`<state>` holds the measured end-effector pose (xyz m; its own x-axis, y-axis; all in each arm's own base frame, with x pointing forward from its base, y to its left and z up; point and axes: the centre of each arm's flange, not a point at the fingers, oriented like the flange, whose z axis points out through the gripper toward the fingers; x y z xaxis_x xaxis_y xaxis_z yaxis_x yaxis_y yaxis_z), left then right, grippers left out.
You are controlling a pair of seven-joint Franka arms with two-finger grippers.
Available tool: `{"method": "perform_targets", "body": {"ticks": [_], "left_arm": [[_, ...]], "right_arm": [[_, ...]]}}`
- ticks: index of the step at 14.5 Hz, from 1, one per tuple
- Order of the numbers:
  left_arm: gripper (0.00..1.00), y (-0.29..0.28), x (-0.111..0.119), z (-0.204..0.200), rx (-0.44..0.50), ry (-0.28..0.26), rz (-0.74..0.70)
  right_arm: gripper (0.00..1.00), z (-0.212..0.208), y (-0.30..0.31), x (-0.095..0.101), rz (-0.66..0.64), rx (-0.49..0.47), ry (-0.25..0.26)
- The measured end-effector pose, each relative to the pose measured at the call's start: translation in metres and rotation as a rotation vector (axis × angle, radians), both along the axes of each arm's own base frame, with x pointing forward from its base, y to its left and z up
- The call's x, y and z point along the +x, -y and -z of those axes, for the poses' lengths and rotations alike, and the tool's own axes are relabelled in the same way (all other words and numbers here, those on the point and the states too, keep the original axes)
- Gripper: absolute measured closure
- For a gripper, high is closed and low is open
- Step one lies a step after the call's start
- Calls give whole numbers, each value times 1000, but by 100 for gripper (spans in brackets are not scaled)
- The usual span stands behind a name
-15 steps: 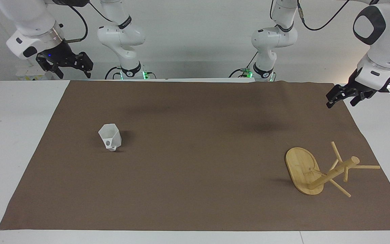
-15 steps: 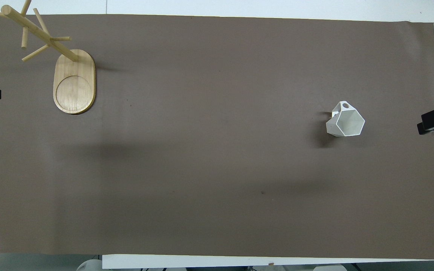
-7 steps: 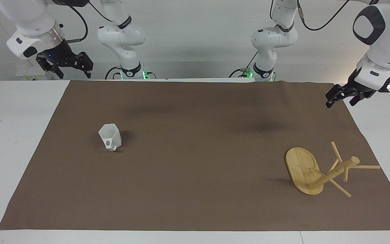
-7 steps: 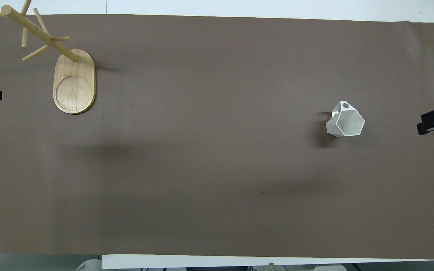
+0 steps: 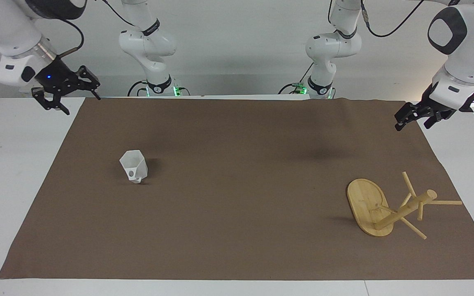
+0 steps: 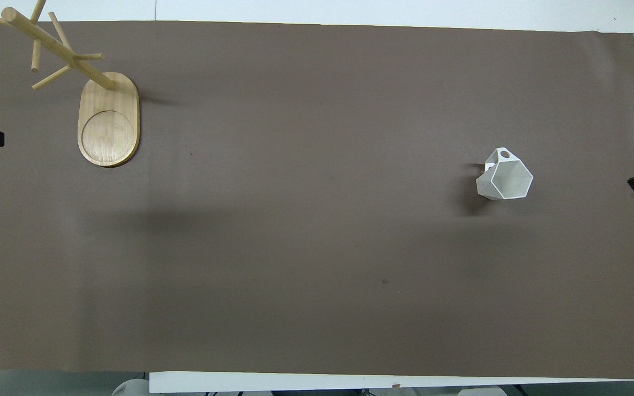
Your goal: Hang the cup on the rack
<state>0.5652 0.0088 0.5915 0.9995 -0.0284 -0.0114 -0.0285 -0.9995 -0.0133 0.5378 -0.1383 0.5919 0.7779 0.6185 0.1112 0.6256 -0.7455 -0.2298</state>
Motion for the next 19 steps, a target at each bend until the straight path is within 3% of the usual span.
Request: {"method": "perform_targets", "body": {"ticks": [4,8,10,14,19], "left_arm": [[0,0,0,0,0,0,-1],[0,2,1,-1,0,9,3],[0,8,2,-1,0,14,14],[0,41,-4,10,1,-11,5],[0,52,-12,18,4,-31,9]], "right_arm": [[0,87,74,11,-244,341,155],[0,175,96,-6,-412,623,364],[0,219,90,-11,-477,720,444],[0,300,102,-20,-501,872,519],[0,379,94,-16,-535,1001,597]]}}
